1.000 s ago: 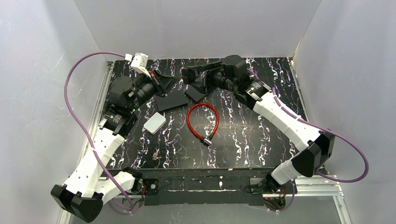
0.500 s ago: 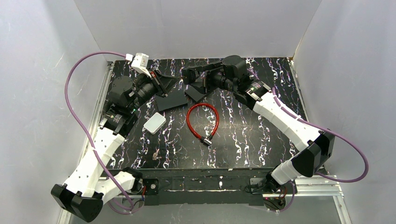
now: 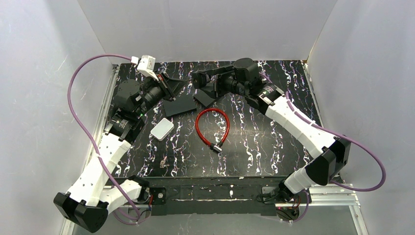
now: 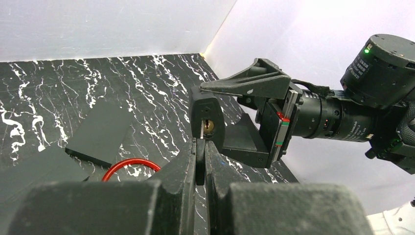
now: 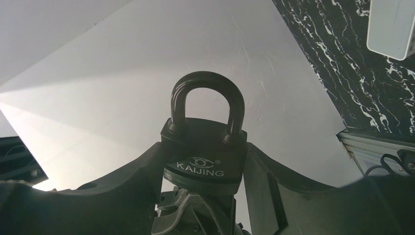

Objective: Unlock with the key

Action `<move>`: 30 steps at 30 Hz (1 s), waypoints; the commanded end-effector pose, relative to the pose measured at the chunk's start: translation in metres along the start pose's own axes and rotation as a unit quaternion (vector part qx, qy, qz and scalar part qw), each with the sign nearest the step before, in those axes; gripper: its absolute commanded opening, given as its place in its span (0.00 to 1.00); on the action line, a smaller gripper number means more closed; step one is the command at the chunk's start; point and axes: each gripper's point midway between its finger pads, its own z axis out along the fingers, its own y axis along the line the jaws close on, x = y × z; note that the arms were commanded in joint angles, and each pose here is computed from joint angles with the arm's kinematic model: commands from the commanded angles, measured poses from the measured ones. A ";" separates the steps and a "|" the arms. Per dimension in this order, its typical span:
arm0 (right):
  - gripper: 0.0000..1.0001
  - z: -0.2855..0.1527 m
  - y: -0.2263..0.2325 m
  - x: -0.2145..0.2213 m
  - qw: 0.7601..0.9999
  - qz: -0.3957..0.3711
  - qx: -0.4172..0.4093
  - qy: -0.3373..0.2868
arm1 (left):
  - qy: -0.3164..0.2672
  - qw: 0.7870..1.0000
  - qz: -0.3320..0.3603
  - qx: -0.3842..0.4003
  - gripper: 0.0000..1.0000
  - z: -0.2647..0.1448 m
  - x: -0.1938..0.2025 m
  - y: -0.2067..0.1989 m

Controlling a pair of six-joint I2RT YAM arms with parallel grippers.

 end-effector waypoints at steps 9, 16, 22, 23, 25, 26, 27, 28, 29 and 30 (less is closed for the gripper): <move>0.01 -0.014 0.033 0.030 0.998 -0.009 -0.045 0.033 | -0.012 1.000 0.012 -0.023 0.00 0.002 -0.003 0.001; 0.01 -0.014 0.039 0.028 0.998 0.000 -0.058 0.026 | -0.016 1.000 0.009 -0.015 0.00 -0.012 -0.001 -0.007; 0.01 -0.015 0.041 0.029 0.998 0.002 -0.061 0.026 | -0.020 0.999 0.010 -0.046 0.00 -0.029 0.003 0.003; 0.01 -0.015 0.040 0.028 0.998 0.003 -0.060 0.026 | -0.019 0.999 0.010 -0.048 0.00 -0.030 0.004 0.004; 0.01 -0.015 0.040 0.029 0.998 0.003 -0.060 0.029 | -0.018 0.999 0.009 -0.049 0.00 -0.031 0.006 0.005; 0.01 -0.014 0.040 0.030 0.998 0.002 -0.060 0.031 | -0.017 0.999 0.007 -0.049 0.00 -0.031 0.008 0.005; 0.01 -0.013 0.040 0.030 0.998 0.002 -0.059 0.032 | -0.018 0.999 0.006 -0.048 0.00 -0.031 0.008 0.005; 0.01 -0.013 0.039 0.030 0.998 0.002 -0.059 0.032 | -0.018 0.999 0.005 -0.046 0.00 -0.030 0.008 0.005; 0.01 -0.013 0.039 0.030 0.998 0.001 -0.059 0.032 | -0.018 0.999 0.004 -0.045 0.00 -0.029 0.009 0.005; 0.01 -0.013 0.039 0.030 0.998 0.001 -0.058 0.032 | -0.018 0.999 0.003 -0.044 0.00 -0.027 0.009 0.005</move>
